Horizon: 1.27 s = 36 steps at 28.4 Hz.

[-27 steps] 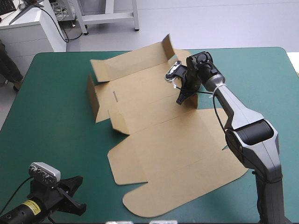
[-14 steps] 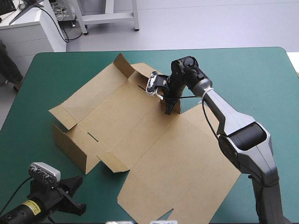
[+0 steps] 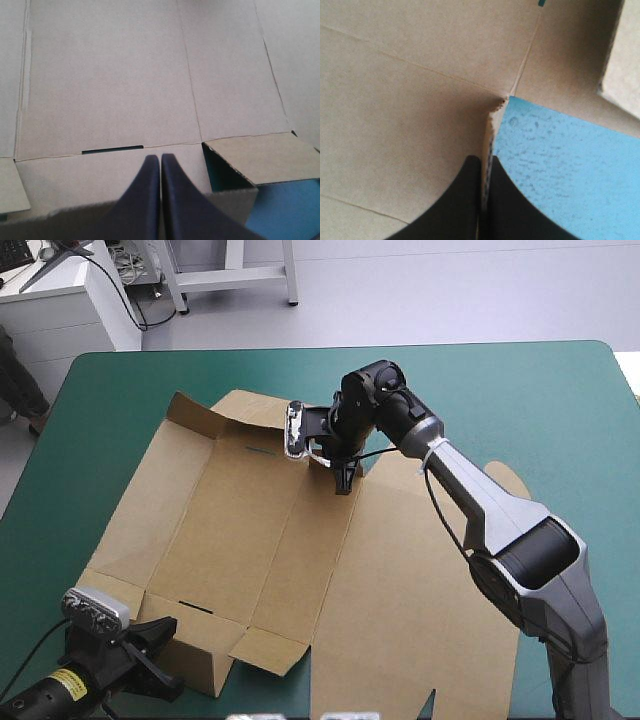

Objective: Fold the box

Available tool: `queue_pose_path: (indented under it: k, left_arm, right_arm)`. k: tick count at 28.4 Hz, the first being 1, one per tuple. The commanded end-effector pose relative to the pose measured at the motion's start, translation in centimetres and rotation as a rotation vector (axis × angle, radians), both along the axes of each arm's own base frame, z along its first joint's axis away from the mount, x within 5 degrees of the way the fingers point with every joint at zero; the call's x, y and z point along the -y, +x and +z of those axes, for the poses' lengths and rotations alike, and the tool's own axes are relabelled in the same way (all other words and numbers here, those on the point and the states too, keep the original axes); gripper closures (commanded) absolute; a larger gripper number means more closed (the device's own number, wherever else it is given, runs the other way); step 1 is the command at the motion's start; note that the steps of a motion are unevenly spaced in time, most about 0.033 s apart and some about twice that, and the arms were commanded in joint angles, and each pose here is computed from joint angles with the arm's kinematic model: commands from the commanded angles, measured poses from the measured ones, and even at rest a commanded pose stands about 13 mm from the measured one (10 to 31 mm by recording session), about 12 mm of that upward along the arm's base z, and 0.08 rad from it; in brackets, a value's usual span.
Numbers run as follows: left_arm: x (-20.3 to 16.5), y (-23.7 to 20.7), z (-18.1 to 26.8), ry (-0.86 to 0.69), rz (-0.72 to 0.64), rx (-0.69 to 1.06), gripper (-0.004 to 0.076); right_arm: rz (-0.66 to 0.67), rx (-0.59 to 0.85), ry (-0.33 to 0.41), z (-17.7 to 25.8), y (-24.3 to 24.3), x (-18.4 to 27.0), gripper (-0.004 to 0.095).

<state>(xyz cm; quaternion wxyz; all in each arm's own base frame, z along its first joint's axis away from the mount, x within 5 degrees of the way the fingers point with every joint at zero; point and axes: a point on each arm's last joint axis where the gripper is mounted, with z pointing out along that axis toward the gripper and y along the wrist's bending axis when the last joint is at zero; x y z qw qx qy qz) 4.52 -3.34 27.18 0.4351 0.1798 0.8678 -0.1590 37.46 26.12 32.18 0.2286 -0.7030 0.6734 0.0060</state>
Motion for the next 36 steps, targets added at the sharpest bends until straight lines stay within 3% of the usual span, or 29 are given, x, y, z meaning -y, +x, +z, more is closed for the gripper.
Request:
queue_pose_path:
  k: [1,4,7,9,16,23,36]
  left_arm:
    - [0.2,0.4,1.3,-0.047,0.011,0.067,0.0732]
    - [0.2,0.4,1.3,-0.047,0.011,0.067,0.0732]
    - [0.2,0.4,1.3,-0.047,0.011,0.067,0.0732]
    - [0.2,0.4,1.3,-0.047,0.011,0.067,0.0732]
    - [0.2,0.4,1.3,-0.048,0.011,0.067,0.0732]
    - [0.2,0.4,1.3,-0.048,0.011,0.067,0.0732]
    - [0.2,0.4,1.3,-0.048,0.011,0.067,0.0732]
  right_arm:
    - [0.031,0.05,0.123,4.8,-2.3,0.4,0.0927]
    - [0.028,0.015,0.109,3.9,-2.7,-0.3,0.0927]
    - [0.039,-0.021,-0.001,1.1,-3.1,-0.6,0.0927]
    - [0.038,-0.023,-0.024,0.7,-3.1,-0.4,0.0927]
    - [0.066,-0.023,0.035,0.9,-3.2,-1.0,0.0927]
    - [0.117,0.127,0.102,1.6,-2.3,-1.8,0.0927]
    - [0.02,0.115,0.083,1.5,-2.0,-1.3,0.089]
